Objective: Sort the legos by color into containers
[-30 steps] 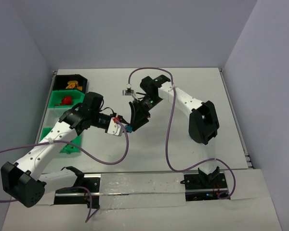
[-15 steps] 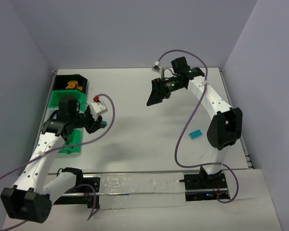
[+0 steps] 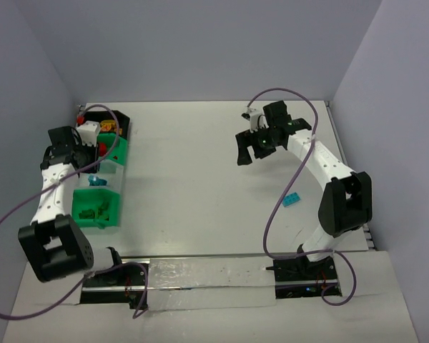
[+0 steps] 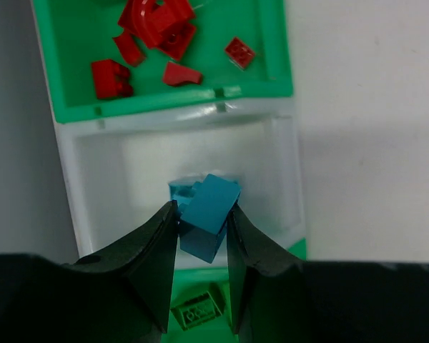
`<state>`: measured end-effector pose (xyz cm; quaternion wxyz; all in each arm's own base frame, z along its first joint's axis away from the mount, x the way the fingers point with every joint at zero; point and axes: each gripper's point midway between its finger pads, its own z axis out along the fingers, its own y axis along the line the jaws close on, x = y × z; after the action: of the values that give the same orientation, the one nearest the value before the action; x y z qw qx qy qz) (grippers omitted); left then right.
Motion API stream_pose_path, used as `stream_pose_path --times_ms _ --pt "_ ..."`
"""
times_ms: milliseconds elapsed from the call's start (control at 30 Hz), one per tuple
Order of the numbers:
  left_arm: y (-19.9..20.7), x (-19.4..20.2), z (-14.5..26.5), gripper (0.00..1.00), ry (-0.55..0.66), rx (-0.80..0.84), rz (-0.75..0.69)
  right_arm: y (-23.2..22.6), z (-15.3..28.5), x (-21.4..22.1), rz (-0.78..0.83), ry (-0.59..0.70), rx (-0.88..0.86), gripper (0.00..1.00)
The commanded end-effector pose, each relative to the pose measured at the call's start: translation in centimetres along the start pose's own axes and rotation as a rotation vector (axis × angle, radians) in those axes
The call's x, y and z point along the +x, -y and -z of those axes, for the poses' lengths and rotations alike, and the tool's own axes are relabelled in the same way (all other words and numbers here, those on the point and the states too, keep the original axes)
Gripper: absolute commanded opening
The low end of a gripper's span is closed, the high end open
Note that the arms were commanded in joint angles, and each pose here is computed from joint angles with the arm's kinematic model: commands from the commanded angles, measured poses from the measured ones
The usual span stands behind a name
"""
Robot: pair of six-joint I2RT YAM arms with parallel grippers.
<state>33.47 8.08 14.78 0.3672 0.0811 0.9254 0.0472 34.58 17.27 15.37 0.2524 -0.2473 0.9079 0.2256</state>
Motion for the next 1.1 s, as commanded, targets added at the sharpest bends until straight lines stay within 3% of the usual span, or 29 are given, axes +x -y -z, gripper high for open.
stream_pose_path --times_ms 0,167,433,533,667,800,933,1067 --pt "-4.2 -3.2 -1.6 0.00 0.041 -0.120 0.051 2.7 2.2 -0.7 0.043 0.077 0.152 0.90" --pt "-6.8 -3.8 -3.3 0.01 0.012 -0.176 0.071 4.5 3.1 1.3 0.020 0.056 0.205 0.91" --pt "-8.8 -0.6 -3.4 0.04 -0.063 -0.220 0.058 7.1 4.7 4.0 0.015 0.009 0.264 0.91" --pt "-8.6 0.4 -3.0 0.13 -0.078 -0.216 0.045 7.5 5.0 4.7 0.039 -0.011 0.272 0.91" --pt "-8.1 1.3 -2.4 0.44 -0.086 -0.194 0.028 7.6 5.4 5.8 0.079 -0.061 0.274 0.91" --pt "-7.7 1.4 -1.9 0.61 -0.085 -0.171 0.017 7.7 6.0 7.0 0.097 -0.121 0.279 0.91" --pt "-7.4 0.2 -1.0 0.74 -0.054 -0.151 0.015 7.5 5.9 9.4 0.087 -0.189 0.268 0.91" --pt "-6.1 -2.0 0.0 0.80 0.021 -0.085 0.028 8.0 5.7 12.4 0.073 -0.270 0.294 0.91"
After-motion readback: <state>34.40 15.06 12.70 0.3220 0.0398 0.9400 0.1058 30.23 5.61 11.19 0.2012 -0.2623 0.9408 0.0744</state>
